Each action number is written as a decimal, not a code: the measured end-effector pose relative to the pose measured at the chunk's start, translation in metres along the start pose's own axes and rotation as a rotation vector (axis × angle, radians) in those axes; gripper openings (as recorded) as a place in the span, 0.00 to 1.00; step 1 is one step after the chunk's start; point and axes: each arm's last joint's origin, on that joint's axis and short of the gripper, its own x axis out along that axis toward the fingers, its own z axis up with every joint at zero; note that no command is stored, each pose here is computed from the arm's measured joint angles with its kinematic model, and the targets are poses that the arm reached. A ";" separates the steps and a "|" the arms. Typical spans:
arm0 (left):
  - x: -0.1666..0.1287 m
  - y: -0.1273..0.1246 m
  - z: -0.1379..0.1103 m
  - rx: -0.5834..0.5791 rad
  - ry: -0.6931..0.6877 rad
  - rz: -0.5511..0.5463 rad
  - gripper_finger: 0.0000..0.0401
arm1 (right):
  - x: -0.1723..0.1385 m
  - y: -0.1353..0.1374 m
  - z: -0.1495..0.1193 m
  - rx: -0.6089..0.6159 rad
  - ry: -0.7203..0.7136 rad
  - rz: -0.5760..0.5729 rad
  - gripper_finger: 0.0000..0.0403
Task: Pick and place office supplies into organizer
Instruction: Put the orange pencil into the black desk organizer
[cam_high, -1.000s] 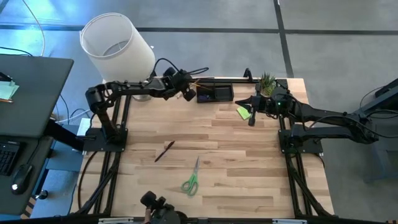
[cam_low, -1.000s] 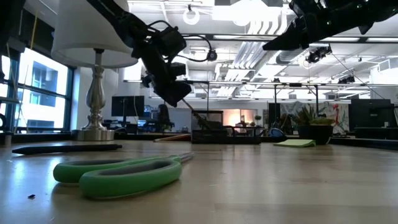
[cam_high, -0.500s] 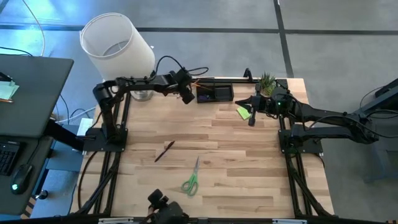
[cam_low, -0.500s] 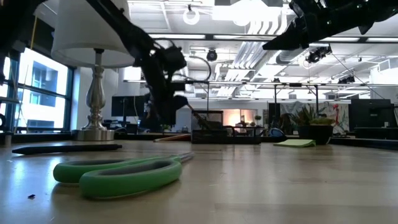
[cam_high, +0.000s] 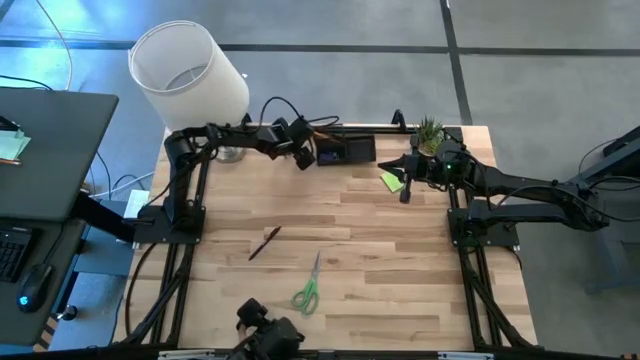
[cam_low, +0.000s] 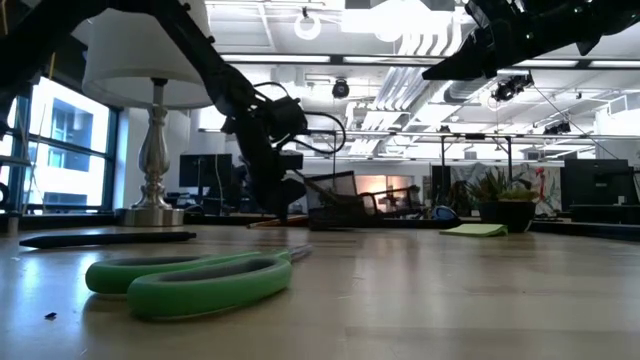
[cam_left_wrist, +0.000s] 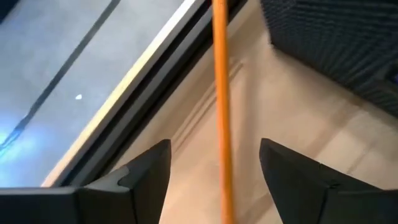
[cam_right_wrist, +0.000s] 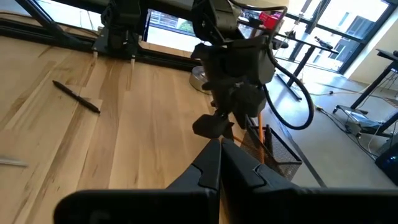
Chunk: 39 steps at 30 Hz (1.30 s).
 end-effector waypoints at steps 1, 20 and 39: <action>0.000 0.001 0.000 -0.009 0.000 -0.007 0.56 | 0.000 0.000 0.000 0.000 0.000 0.000 0.00; 0.006 0.000 -0.004 -0.022 0.021 -0.109 0.32 | 0.000 0.000 0.000 0.008 0.004 0.002 0.00; -0.013 0.003 -0.005 0.066 0.072 -0.119 0.03 | 0.000 0.000 -0.001 0.000 0.007 -0.003 0.00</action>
